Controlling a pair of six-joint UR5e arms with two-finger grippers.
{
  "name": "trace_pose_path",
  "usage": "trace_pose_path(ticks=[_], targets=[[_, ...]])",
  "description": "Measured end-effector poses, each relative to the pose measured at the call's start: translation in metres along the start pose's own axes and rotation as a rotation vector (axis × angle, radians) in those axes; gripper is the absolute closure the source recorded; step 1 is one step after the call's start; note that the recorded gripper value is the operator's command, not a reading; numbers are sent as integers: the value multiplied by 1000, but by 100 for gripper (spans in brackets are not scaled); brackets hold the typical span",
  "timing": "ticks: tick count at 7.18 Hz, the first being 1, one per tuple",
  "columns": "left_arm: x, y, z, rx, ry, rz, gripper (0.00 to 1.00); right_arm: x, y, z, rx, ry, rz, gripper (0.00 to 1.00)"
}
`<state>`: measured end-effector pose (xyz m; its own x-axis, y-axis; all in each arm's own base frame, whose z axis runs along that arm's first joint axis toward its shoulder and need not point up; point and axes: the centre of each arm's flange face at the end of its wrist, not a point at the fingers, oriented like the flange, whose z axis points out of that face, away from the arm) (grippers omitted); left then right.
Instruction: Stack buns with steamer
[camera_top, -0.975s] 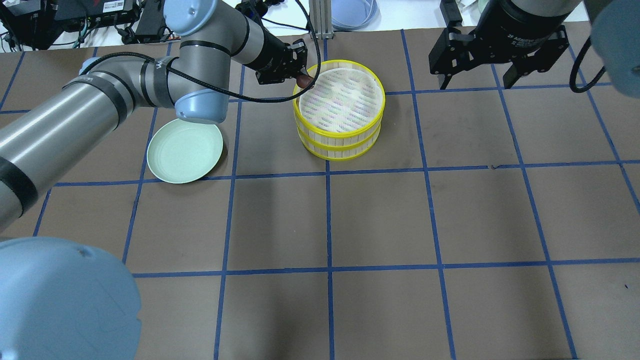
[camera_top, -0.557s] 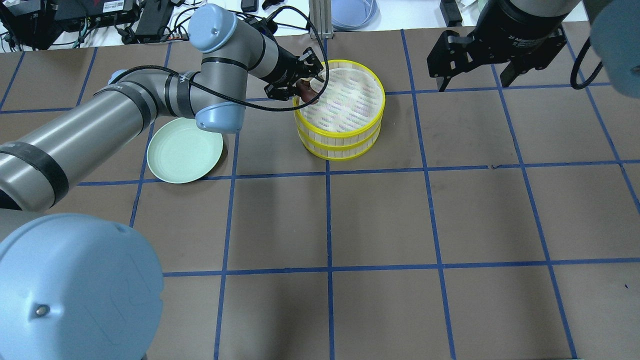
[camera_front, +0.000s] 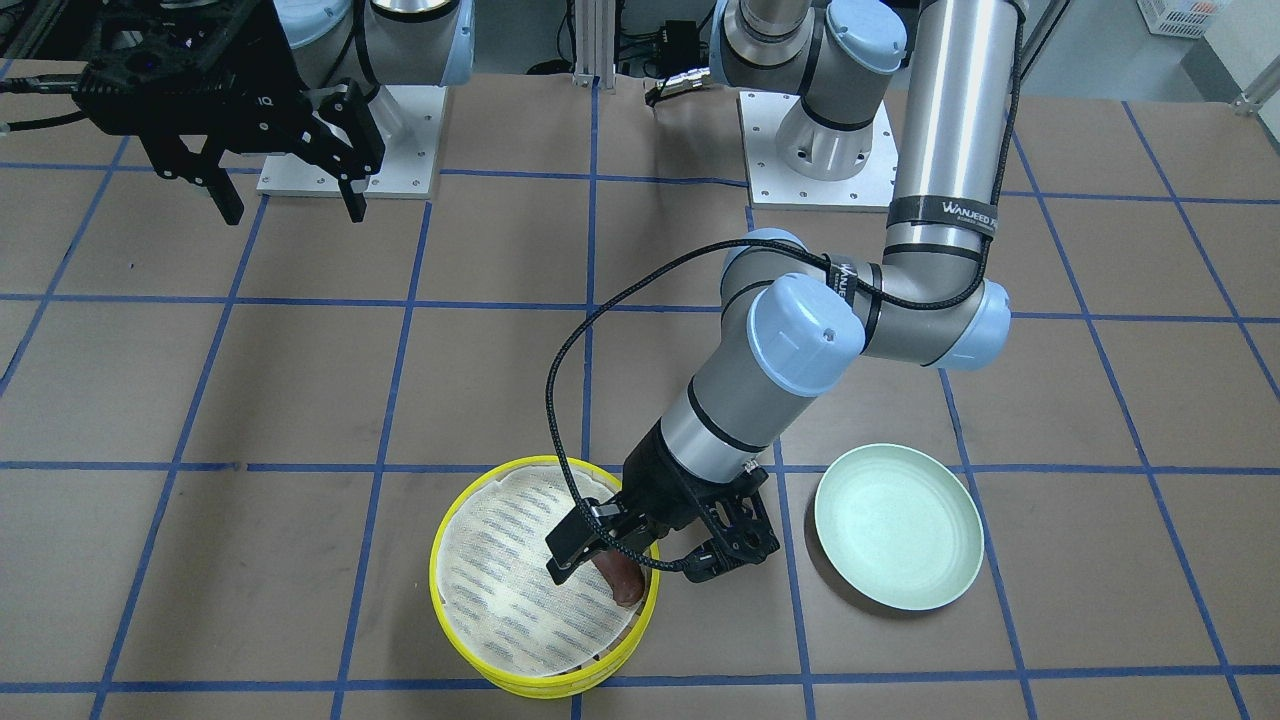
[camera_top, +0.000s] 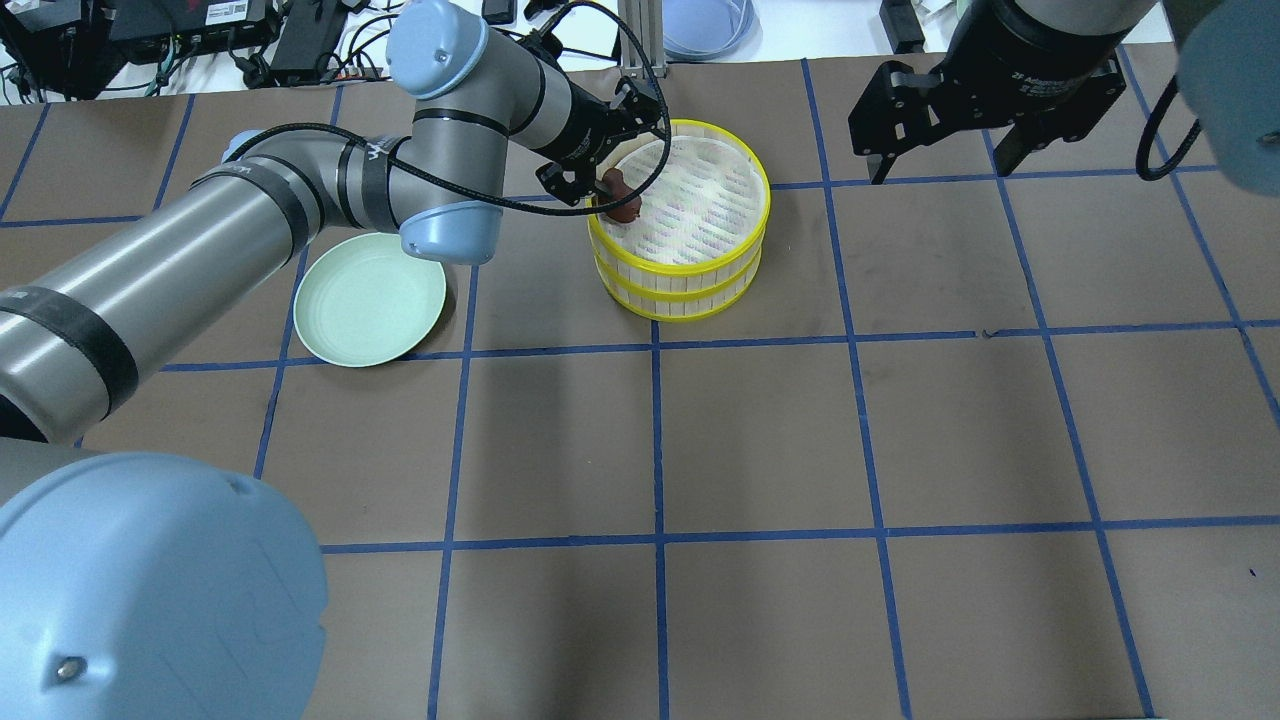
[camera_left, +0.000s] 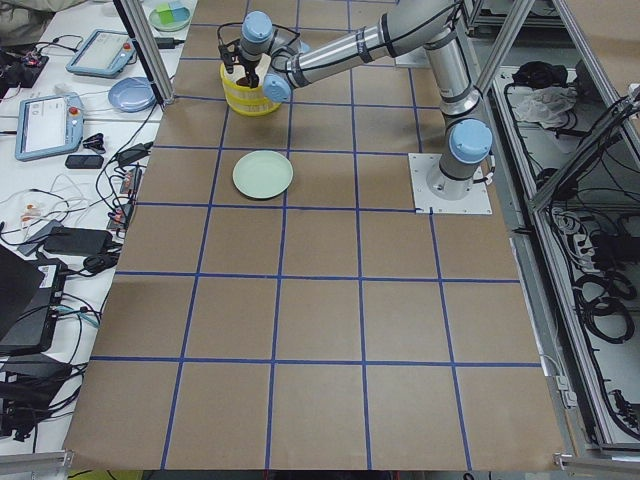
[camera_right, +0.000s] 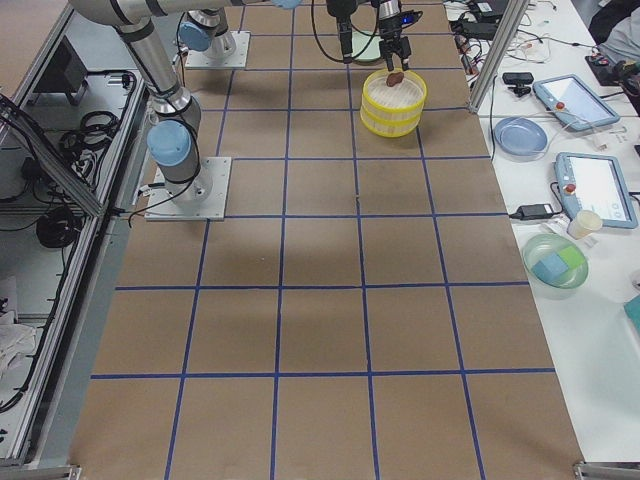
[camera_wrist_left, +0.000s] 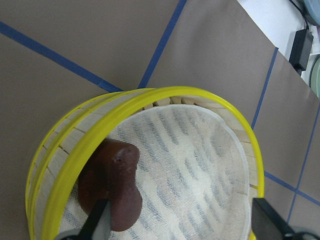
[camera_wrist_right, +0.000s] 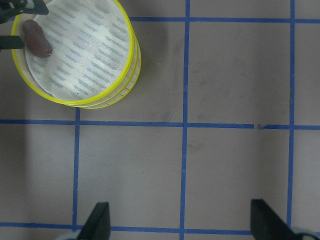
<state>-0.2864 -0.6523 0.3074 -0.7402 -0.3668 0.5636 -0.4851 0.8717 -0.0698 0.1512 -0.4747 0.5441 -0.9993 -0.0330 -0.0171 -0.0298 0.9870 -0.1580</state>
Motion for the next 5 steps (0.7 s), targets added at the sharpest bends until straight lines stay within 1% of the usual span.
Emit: trace_pose_path(ticks=[1,2,3,4,5], targets=[[6,0,-17,1,-8,43,0,1,0,0,2,4,-14,0],[6,-5,-38,-12,-39,104,0,1,0,0,3,2,-31,0],[-3,-16,-63,-26,-93,168,0,0,0,0,2,0,-39,0],[-19,-30,-92,-48,-163,224,0,1,0,1,-2,2,-44,0],[-40,-43,-122,-67,-232,247,0,1,1,5,-10,5,-46,0]])
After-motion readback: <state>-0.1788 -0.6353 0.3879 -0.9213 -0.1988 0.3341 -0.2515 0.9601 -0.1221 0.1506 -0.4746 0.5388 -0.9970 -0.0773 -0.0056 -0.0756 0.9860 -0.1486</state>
